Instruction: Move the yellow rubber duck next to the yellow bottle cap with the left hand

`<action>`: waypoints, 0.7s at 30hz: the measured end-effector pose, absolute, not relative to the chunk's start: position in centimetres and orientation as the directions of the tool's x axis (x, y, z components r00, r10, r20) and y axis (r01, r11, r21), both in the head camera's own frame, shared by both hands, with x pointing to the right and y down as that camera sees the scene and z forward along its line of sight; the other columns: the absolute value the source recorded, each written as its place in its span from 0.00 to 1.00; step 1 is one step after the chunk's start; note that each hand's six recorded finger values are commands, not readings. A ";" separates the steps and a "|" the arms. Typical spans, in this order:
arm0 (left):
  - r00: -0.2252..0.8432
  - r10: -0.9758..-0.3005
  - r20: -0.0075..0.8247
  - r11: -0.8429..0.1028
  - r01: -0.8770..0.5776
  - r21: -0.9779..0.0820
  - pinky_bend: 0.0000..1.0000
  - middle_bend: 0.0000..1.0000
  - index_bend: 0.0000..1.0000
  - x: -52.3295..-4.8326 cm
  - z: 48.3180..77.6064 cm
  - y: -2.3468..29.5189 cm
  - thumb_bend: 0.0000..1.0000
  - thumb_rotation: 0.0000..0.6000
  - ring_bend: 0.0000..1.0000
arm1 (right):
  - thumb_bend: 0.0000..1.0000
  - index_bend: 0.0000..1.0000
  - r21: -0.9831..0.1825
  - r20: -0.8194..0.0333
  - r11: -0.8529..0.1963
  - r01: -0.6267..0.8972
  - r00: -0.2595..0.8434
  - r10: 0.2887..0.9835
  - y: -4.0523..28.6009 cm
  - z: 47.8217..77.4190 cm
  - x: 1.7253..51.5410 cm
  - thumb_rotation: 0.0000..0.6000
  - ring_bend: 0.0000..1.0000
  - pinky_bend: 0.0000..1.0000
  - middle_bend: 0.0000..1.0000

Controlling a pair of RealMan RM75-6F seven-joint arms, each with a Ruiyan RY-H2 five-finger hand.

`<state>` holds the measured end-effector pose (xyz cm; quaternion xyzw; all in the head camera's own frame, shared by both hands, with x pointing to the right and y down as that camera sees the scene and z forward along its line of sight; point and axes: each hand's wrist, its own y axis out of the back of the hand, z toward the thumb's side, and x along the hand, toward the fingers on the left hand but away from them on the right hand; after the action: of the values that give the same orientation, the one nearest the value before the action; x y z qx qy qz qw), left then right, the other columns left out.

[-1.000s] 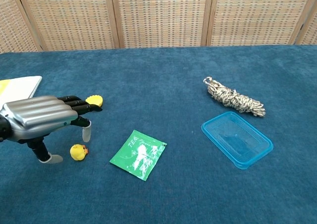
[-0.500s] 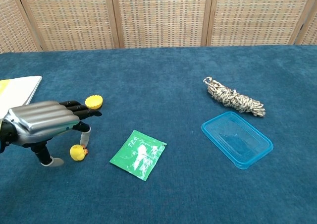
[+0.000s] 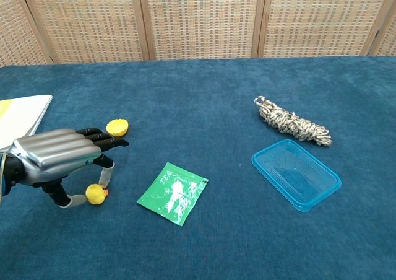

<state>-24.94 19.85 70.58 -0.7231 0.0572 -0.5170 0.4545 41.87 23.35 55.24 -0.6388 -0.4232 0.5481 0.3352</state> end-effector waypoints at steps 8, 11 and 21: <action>0.458 -0.561 0.689 -0.580 0.376 -0.723 0.00 0.00 0.49 -25.2 70.4 19.6 0.34 1.00 0.00 | 0.00 0.00 -0.892 -0.415 -0.416 0.175 0.042 0.909 23.3 55.2 41.9 1.00 0.00 0.00 0.00; 0.457 -0.565 0.687 -0.580 0.373 -0.725 0.00 0.00 0.50 -25.3 70.3 19.5 0.34 1.00 0.00 | 0.00 0.00 -0.892 -0.415 -0.415 0.176 0.041 0.909 23.3 55.2 41.9 1.00 0.00 0.00 0.00; 0.445 -0.598 0.667 -0.580 0.335 -0.743 0.00 0.00 0.50 -25.8 69.6 18.2 0.35 1.00 0.00 | 0.00 0.00 -0.889 -0.422 -0.423 0.174 0.043 0.905 23.4 55.4 41.9 1.00 0.00 0.00 0.00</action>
<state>-25.80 18.24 69.64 -0.7215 0.0912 -0.5190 0.4493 41.89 23.36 55.38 -0.6405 -0.4212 0.5489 0.3332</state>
